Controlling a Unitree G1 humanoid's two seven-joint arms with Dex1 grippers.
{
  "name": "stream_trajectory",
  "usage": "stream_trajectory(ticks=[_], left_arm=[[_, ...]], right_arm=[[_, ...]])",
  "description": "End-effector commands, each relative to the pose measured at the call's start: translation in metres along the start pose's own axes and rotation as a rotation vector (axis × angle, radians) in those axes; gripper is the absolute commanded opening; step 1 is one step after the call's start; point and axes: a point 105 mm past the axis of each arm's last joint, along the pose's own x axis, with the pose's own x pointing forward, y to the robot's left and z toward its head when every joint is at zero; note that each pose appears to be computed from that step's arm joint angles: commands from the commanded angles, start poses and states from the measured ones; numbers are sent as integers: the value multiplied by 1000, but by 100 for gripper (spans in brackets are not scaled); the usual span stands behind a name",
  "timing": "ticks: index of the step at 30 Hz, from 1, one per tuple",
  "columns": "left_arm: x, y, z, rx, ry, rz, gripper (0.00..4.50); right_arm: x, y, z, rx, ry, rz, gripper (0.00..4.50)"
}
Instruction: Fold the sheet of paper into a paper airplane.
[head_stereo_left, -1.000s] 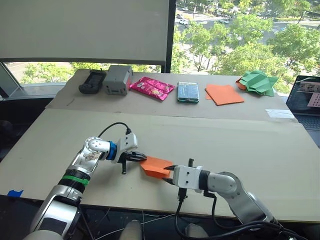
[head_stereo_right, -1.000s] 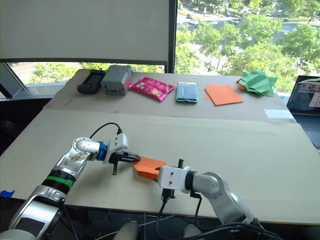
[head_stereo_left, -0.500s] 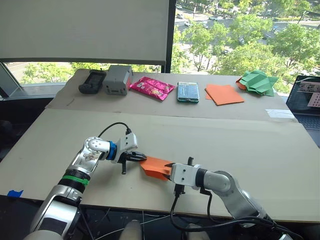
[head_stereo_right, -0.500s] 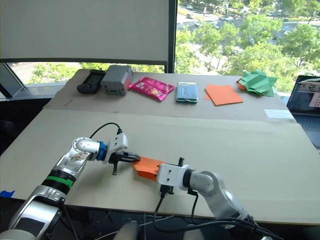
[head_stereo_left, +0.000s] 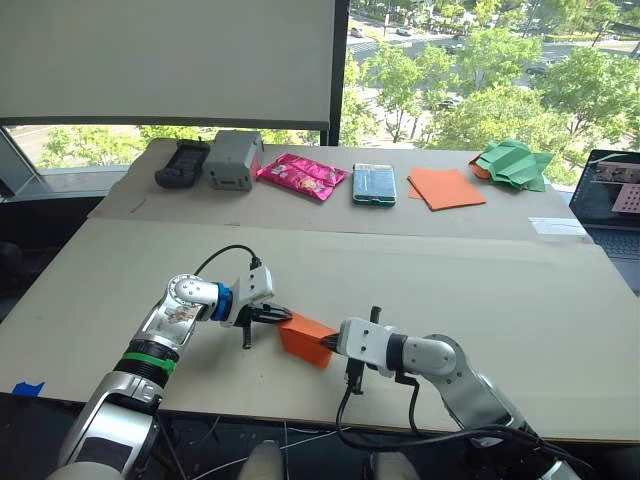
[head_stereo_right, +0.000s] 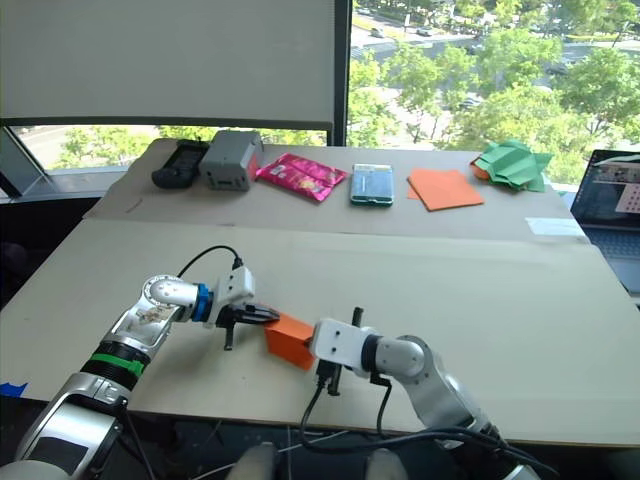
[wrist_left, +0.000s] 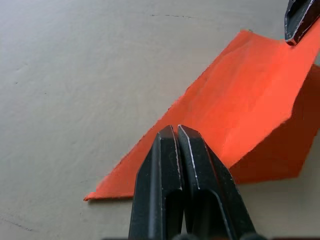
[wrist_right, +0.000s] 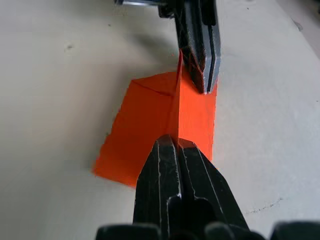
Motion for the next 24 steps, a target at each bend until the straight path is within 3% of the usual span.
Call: stream_trajectory(ticks=[1,10,16,20,24], left_arm=[[2,-5,-8,-12,36,-21,14],[1,-9,-7,-16,30,-16,14],[-14,-1,-2,-2,32,50,14],[-29,11,30,40,-33,125,14],[-33,1,53,51,-101,106,14]], right_arm=[[-1,-19,-5,141,36,17,1],[10,-20,-31,192,182,54,1],[16,-15,-37,211,193,45,1],[18,-12,-42,216,211,42,1],[19,-12,-46,216,228,28,1]])
